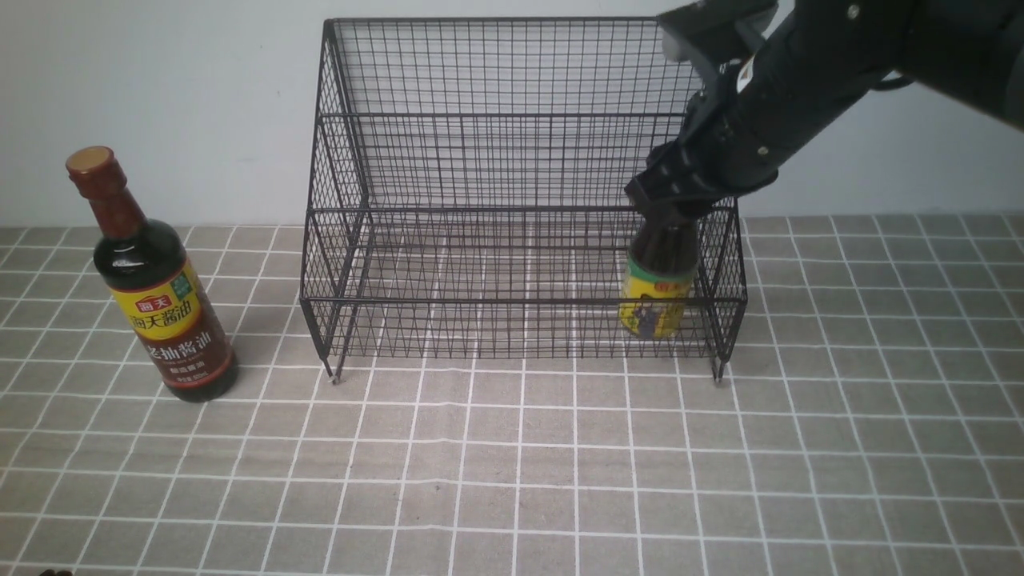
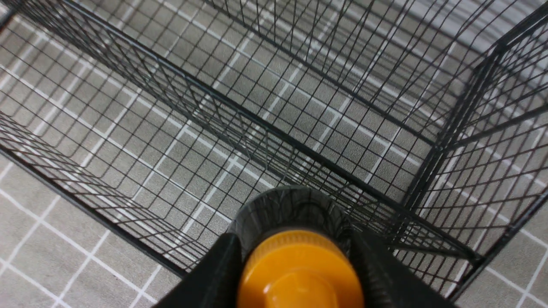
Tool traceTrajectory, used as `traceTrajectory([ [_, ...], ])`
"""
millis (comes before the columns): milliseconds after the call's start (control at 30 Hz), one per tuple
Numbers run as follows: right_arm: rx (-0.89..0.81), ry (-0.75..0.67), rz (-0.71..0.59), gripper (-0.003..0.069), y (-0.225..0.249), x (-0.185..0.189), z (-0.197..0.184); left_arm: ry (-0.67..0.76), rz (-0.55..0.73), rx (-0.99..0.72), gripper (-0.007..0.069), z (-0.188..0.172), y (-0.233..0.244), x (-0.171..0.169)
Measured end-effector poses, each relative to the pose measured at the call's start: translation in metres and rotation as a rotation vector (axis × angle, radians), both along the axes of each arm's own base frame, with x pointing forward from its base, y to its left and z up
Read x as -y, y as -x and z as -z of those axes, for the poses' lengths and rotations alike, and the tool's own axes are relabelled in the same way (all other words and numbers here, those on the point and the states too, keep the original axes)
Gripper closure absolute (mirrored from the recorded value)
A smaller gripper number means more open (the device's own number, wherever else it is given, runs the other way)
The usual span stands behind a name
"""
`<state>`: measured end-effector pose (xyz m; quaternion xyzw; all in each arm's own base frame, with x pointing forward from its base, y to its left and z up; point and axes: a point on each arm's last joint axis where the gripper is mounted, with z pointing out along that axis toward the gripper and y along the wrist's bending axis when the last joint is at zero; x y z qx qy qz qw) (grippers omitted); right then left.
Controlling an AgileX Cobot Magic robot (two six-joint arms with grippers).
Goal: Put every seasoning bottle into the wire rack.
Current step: Use the right arm to put the condiment bottle back on the shelf, then use the left arm to grab the condiment bottle closest to it
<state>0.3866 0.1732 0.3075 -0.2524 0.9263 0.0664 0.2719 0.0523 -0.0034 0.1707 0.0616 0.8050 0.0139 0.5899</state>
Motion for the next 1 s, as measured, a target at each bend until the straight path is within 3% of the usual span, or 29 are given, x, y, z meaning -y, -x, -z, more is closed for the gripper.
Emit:
traceTrajectory([
  [167, -0.009, 0.004, 0.000, 0.0331, -0.002, -0.001, 0.004, 0.000, 0.000, 0.000, 0.0632, 0.000, 0.000, 0.000],
  [267, 0.013, -0.006, 0.001, 0.0228, -0.003, -0.001, 0.001, 0.000, 0.000, 0.000, 0.0632, 0.000, 0.000, 0.000],
  [433, 0.024, -0.011, 0.000, 0.0152, 0.001, 0.000, -0.008, 0.000, 0.000, 0.000, 0.0632, 0.000, 0.000, 0.000],
  [633, 0.089, -0.039, -0.004, 0.0126, 0.022, 0.009, -0.058, 0.000, 0.000, 0.000, 0.0632, 0.000, 0.000, 0.000],
  [833, 0.244, -0.080, 0.019, 0.0125, 0.074, 0.035, -0.143, -0.003, 0.000, 0.000, 0.0632, 0.000, 0.000, 0.000],
  [967, 0.295, -0.091, 0.031, 0.0133, 0.106, 0.051, -0.172, 0.010, 0.000, 0.006, 0.0632, -0.001, 0.000, 0.000],
  [1000, 0.329, -0.103, 0.044, 0.0151, 0.124, 0.060, -0.185, 0.068, -0.001, 0.033, 0.0632, -0.003, -0.001, 0.002],
])
